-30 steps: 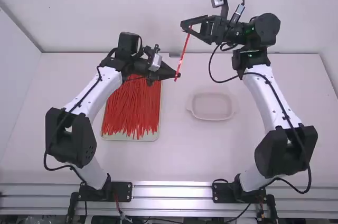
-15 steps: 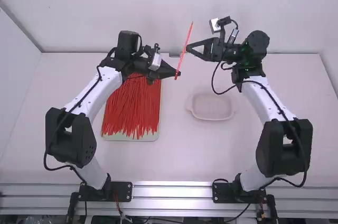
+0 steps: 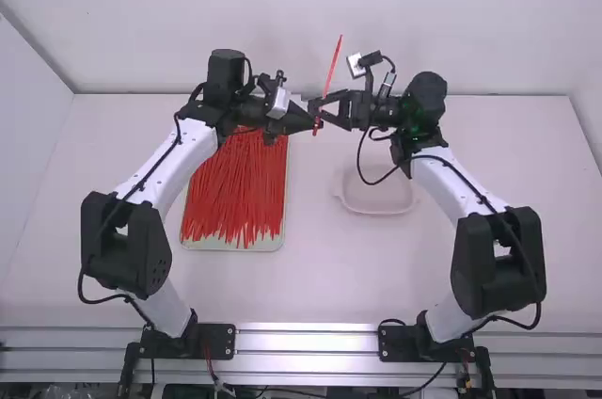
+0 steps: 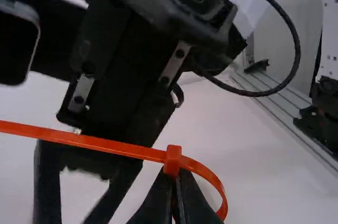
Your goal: Fasten the cable tie
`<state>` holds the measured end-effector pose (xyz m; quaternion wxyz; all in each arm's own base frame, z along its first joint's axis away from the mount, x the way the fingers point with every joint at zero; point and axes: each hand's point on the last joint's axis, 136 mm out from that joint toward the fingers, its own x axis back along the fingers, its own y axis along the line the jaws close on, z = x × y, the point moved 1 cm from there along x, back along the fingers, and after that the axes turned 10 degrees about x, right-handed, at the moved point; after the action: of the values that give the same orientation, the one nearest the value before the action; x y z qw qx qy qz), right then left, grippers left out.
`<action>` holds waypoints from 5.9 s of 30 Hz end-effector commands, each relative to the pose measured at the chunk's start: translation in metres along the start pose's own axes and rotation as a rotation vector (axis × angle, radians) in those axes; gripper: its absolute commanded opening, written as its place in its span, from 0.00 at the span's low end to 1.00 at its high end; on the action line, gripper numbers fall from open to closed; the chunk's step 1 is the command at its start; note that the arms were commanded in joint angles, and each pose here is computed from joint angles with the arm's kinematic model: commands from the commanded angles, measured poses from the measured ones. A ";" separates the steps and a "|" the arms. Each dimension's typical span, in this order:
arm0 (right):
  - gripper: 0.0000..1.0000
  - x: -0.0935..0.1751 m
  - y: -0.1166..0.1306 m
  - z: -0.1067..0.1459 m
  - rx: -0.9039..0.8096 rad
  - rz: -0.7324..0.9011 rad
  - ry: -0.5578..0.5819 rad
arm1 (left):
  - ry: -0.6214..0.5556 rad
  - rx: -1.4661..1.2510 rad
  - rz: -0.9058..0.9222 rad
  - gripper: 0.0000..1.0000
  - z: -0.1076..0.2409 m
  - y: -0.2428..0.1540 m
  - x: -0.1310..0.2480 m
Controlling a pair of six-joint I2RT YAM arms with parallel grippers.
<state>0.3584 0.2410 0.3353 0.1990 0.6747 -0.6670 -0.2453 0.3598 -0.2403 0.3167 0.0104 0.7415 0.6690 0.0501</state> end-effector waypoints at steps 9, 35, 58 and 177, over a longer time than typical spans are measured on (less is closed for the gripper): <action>0.00 -0.002 0.015 -0.008 0.012 -0.021 -0.018 | 0.013 0.048 -0.024 0.02 0.005 0.004 0.002; 0.00 0.036 -0.009 0.003 0.025 0.025 0.031 | 0.106 0.418 -0.322 0.99 0.028 0.048 0.019; 0.00 0.100 -0.124 0.090 -0.086 0.642 0.160 | 0.230 0.811 -0.468 0.99 0.109 0.029 0.065; 0.09 0.256 -0.049 0.268 0.341 1.583 0.033 | 0.209 0.605 -1.658 0.10 0.189 -0.139 0.217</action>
<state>0.2362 0.0023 0.0765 0.2210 0.0273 -0.9712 0.0848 0.2636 -0.0053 0.1348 -0.2180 -0.0036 0.9719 -0.0883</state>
